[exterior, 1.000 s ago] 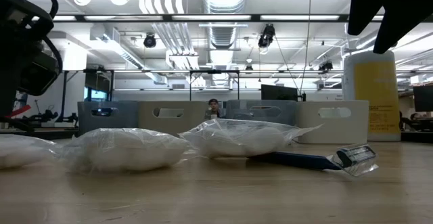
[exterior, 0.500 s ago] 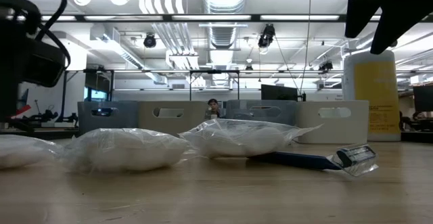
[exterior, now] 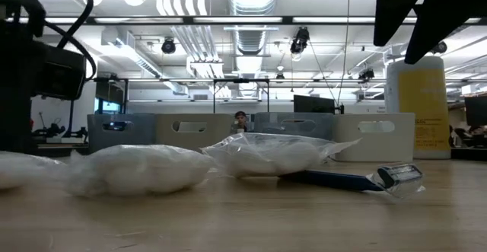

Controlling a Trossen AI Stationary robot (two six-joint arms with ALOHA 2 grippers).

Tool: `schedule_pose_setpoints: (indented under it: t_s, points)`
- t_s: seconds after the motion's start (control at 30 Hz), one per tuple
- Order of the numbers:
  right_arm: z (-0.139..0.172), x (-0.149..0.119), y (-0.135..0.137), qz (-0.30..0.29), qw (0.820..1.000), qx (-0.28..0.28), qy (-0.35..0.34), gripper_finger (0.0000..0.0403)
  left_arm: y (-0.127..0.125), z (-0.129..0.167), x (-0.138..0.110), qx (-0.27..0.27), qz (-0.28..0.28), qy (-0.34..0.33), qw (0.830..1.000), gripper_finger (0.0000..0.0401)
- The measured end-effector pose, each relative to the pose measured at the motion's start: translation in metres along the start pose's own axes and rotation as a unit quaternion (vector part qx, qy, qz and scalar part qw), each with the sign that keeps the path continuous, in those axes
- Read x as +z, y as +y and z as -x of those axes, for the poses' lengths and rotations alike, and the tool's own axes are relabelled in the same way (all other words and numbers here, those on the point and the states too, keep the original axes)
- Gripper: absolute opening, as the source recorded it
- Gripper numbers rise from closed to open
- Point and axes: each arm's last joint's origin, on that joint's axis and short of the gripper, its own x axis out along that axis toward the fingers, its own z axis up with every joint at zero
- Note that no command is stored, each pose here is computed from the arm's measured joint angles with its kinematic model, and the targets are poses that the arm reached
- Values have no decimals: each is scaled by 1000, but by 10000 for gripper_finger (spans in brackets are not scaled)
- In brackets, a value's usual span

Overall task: Pick & Place Travel size toiletries
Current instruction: Put the white cotton pack into the gray bin

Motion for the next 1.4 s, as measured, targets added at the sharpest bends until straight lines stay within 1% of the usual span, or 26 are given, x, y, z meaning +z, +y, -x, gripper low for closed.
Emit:
schedule_pose_setpoints:
  t_s: [0.1,0.17,0.27,0.37,0.53,0.67,0.73,0.87,0.97,1.03,1.1,1.17,1.23,1.3,1.37,1.4]
  points:
    - [-1,1,0,0,1000,-1,-1,306,-4,-5,-1,-26,-15,15,999,286]
    - [-1,2,0,1,1000,-2,-1,308,-3,-9,-2,-26,-24,24,999,282]
    - [-1,1,0,5,1000,-2,-1,308,-3,-12,-3,-22,-37,29,999,254]
    - [-1,1,0,8,1000,-3,-1,301,-1,-13,-3,-18,-50,29,998,200]
    - [-1,2,-1,12,1000,-4,-1,282,2,-16,-4,-9,-69,27,997,93]
    - [-1,2,-1,22,1000,-5,-1,268,-2,-16,-3,-23,-79,23,996,23]
    - [-1,2,-1,25,1000,-5,-5,261,-10,-13,-2,-48,-85,18,995,12]
    - [0,3,-1,23,999,-4,-26,250,-31,-2,3,-93,-83,-7,992,13]
    - [6,6,-2,21,999,4,-46,243,-46,11,9,-102,-88,-61,989,9]
    - [11,10,-2,19,998,12,-67,238,-55,22,15,-91,-94,-119,984,9]
    - [18,14,-3,15,996,20,-88,234,-60,33,24,-65,-98,-191,975,9]
    - [26,19,-4,17,994,24,-105,230,-64,45,34,-33,-101,-270,957,10]
    - [35,23,-6,21,993,24,-116,228,-66,58,45,10,-116,-344,932,10]
    - [41,26,-7,28,991,23,-126,229,-66,69,59,56,-133,-408,902,9]
    - [45,29,-8,30,990,27,-137,232,-63,77,77,103,-151,-452,873,9]
    - [47,29,-9,30,989,25,-140,235,-61,80,86,127,-161,-463,862,9]
